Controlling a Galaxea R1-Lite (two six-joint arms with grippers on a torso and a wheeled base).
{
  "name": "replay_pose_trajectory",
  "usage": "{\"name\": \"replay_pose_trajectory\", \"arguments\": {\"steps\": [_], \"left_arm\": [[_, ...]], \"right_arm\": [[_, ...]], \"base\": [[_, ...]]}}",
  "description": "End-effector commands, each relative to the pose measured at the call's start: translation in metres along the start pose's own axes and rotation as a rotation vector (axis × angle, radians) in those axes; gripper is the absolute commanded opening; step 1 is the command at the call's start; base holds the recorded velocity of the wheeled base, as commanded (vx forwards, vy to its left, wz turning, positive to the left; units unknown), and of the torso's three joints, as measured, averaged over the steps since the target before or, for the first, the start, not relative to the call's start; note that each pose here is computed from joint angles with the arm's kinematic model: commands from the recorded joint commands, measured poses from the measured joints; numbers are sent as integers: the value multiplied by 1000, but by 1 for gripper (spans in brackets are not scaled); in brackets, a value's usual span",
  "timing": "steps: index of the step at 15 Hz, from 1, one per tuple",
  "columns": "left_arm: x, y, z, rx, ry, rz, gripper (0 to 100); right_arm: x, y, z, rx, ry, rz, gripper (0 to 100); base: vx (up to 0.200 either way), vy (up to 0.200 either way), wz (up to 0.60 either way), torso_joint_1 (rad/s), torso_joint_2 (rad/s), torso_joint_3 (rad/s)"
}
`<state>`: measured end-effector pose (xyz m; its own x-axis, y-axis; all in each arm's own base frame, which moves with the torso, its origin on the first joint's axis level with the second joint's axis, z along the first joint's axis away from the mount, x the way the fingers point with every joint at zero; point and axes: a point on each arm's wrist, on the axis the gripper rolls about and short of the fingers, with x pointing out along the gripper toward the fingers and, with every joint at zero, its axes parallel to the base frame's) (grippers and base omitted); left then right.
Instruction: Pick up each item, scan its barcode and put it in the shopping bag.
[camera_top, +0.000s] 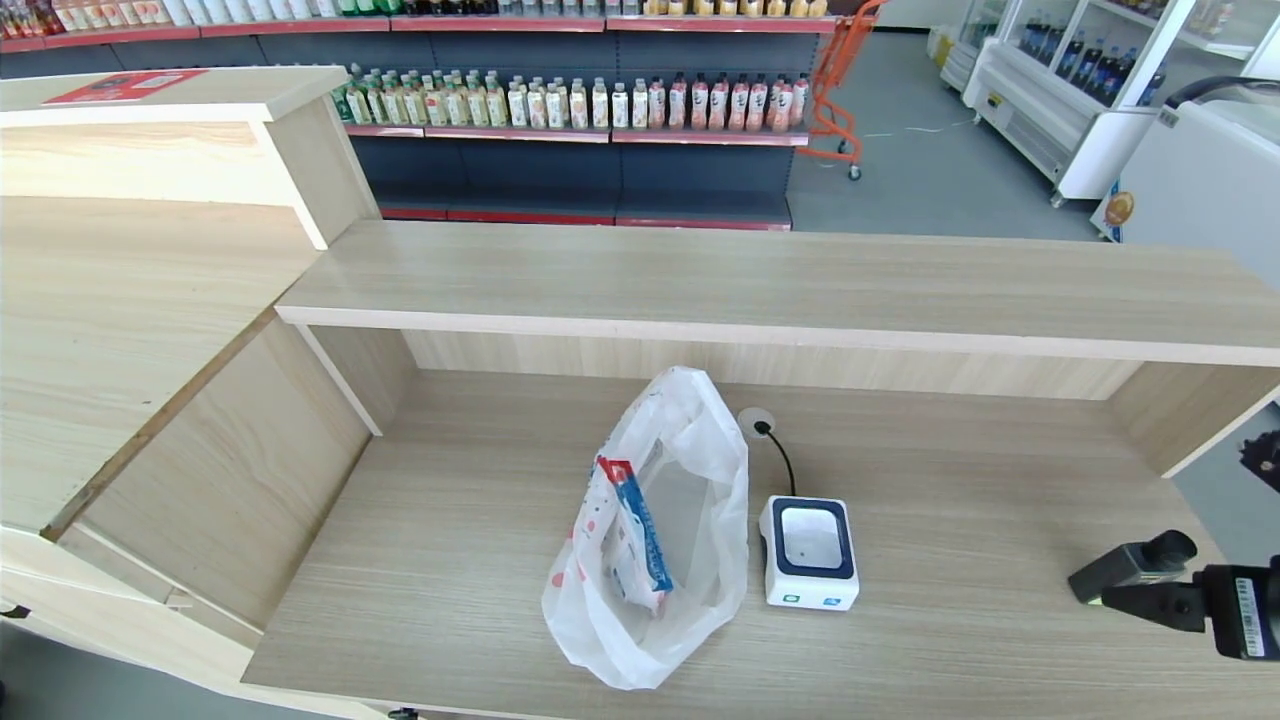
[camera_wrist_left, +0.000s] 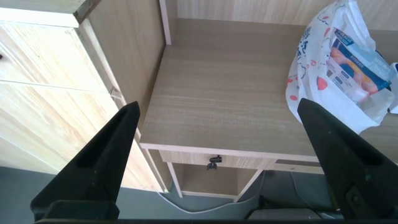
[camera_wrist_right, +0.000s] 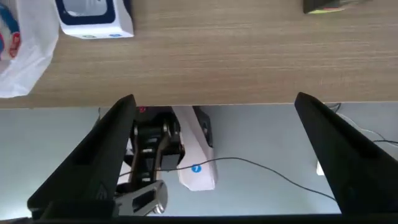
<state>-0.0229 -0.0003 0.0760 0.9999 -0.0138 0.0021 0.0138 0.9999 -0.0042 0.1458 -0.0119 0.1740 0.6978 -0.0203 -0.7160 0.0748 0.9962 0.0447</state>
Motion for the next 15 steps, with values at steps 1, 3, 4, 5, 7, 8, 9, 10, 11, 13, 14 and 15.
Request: {"name": "replay_pose_trajectory", "arguments": {"steps": [1, 3, 4, 5, 7, 8, 9, 10, 11, 13, 14, 15], "left_arm": [[0, 0, 0, 0, -1, 0, 100], [0, 0, 0, 0, -1, 0, 100], [0, 0, 0, 0, -1, 0, 100], [0, 0, 0, 1, 1, 0, 100], [0, 0, 0, 0, 1, 0, 100], [0, 0, 0, -3, -1, 0, 100], [0, 0, 0, -5, -1, 0, 100], [0, 0, 0, -6, -1, 0, 100], [0, 0, 0, -6, -1, 0, 100], [0, 0, 0, -5, -1, 0, 100], [0, 0, 0, 0, 1, 0, 100], [0, 0, 0, -2, -1, 0, 100]], "right_arm": [[-5, -6, -5, 31, -20, -34, 100], [-7, -6, -3, 57, -30, -24, 100], [-7, -6, -3, 60, -34, -18, 100], [-9, -6, -1, 62, -48, -14, 100], [-11, -6, -1, 63, -60, -11, 100], [-12, -6, -1, 64, -62, -15, 100], [-13, -6, -2, 67, -62, -19, 100], [-13, -6, -3, 76, -58, -24, 100], [-13, -6, -5, 86, -53, -25, 100], [-14, -6, -6, 98, -38, -26, 100], [-13, -7, -7, 118, -32, -29, 100], [-13, -7, -7, 132, -29, -41, 100]], "base": [[0, 0, 0, 0, 0, 0], [0, 0, 0, 0, 0, 0], [0, 0, 0, 0, 0, 0], [0, 0, 0, 0, 0, 0], [-200, 0, 0, 2, 7, 2], [-200, 0, 0, -2, -2, 2], [-200, 0, 0, -2, 7, -12], [-200, 0, 0, 2, 7, 2], [-200, 0, 0, 12, 17, 2], [-200, 0, 0, -5, 7, 7], [-200, 0, 0, -12, -7, 2], [0, 0, 0, 0, 0, 0]]}}
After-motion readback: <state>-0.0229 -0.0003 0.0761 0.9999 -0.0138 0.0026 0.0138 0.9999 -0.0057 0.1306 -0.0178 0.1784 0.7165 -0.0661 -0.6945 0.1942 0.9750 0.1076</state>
